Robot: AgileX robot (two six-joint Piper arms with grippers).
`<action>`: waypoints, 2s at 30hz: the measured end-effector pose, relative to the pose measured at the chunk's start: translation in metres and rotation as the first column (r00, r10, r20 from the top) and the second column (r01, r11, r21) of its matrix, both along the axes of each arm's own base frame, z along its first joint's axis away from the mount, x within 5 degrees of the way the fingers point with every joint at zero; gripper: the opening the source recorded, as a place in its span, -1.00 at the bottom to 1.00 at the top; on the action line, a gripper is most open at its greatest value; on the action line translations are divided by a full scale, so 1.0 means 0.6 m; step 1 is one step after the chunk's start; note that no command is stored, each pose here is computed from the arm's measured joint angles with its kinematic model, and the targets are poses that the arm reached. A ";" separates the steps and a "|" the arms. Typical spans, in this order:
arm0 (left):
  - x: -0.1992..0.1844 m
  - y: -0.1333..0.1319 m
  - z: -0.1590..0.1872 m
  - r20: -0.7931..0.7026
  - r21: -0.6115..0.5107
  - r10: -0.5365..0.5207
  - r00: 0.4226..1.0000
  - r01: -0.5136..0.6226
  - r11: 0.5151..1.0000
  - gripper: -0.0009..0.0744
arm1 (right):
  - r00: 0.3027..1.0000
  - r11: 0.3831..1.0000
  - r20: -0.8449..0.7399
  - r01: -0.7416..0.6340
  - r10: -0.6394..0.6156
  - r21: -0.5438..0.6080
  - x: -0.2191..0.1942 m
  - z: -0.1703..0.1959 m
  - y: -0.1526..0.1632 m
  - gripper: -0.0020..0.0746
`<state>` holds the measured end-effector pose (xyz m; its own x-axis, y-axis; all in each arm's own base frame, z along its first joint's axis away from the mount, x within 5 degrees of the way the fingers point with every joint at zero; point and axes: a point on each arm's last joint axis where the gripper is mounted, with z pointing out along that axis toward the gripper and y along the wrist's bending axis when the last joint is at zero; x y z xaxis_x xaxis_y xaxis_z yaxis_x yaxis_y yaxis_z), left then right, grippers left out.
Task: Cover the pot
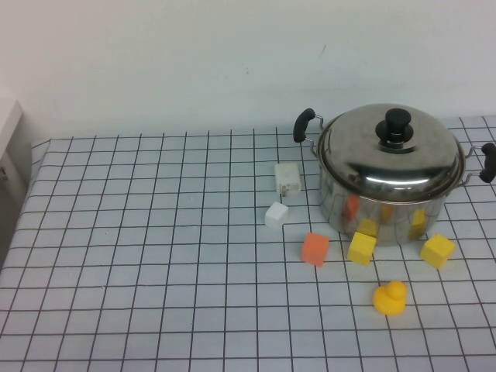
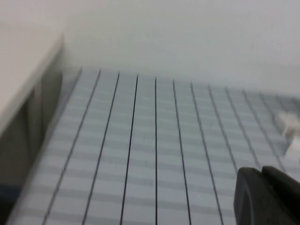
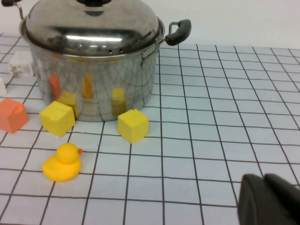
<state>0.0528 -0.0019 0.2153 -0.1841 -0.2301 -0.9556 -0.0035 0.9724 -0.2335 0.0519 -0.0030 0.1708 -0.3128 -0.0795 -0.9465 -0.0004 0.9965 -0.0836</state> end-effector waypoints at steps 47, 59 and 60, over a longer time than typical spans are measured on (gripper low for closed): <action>-0.001 -0.006 -0.064 -0.102 -0.005 -0.037 0.994 0.037 0.999 -0.98 | 1.000 1.000 0.000 0.000 0.000 0.000 0.000 0.001 0.000 -0.92; -0.001 -0.006 -0.064 -0.102 -0.007 -0.037 0.994 0.037 0.999 -0.98 | 1.000 1.000 0.000 0.000 0.000 0.000 0.000 0.001 0.000 -0.92; -0.001 -0.006 -0.064 -0.102 -0.007 -0.037 0.994 0.037 0.999 -0.98 | 1.000 1.000 0.000 0.000 0.000 0.000 0.000 0.001 0.000 -0.92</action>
<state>0.0522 -0.0053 0.1769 -0.2888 -0.2261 -0.9303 0.0085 0.9711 -0.2386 0.0519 -0.0030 0.1712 -0.3129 -0.0794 -0.9465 -0.0002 0.9965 -0.0836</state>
